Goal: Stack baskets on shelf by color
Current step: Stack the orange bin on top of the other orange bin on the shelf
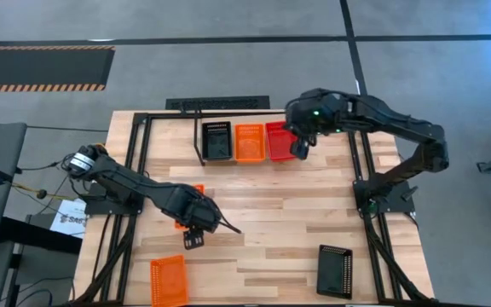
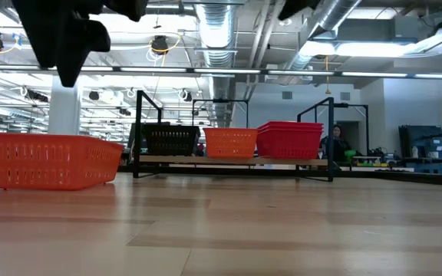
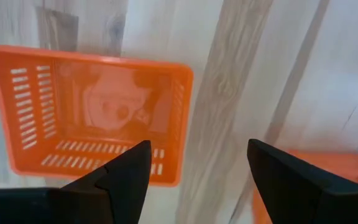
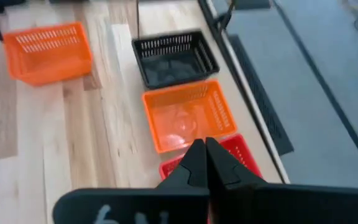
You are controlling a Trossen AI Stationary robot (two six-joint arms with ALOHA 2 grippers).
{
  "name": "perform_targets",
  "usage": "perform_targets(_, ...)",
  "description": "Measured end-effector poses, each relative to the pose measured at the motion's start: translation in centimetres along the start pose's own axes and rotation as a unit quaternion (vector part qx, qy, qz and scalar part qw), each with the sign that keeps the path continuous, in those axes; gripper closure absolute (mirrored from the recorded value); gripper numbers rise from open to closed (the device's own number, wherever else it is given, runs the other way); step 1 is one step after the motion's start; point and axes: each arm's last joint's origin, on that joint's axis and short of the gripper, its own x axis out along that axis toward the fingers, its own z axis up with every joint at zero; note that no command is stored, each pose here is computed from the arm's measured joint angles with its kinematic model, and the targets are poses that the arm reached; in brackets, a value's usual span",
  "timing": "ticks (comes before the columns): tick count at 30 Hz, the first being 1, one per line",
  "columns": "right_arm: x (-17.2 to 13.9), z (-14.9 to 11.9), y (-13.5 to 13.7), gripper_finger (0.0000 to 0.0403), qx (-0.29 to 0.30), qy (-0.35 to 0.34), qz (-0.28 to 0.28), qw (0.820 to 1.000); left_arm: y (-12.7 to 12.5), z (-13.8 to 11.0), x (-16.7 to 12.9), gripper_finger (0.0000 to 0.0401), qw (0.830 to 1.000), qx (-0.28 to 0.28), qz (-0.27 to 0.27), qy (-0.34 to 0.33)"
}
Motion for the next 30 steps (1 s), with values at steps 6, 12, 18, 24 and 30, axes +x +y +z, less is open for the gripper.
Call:
perform_targets(6, -2.5, 0.1, 0.3, 0.0401, -0.015, -0.053, 0.007, 0.998, -0.5, 0.6, 0.0, 0.0150, 0.999, -0.009, -0.030, -0.025)
perform_targets(12, -4.3, -0.2, 0.3, 0.0401, -0.024, -0.077, 0.010, 0.997, -0.6, 0.6, 0.0, 0.0150, 0.999, -0.008, -0.031, -0.027)
perform_targets(18, -6.2, -0.4, 0.9, 0.0400, -0.036, -0.107, 0.027, 0.993, -0.9, 1.0, 1.7, 0.0150, 0.999, 0.036, 0.004, -0.004)
perform_targets(24, -8.1, -0.8, 1.2, 0.0400, -0.041, -0.139, 0.039, 0.989, -0.9, 1.3, 4.4, 0.0150, 0.994, 0.077, 0.050, 0.063)
perform_targets(30, -9.6, -1.2, 1.1, 0.0400, -0.038, -0.163, 0.043, 0.985, -0.8, 2.1, 6.6, 0.0150, 0.989, 0.085, 0.075, 0.100)
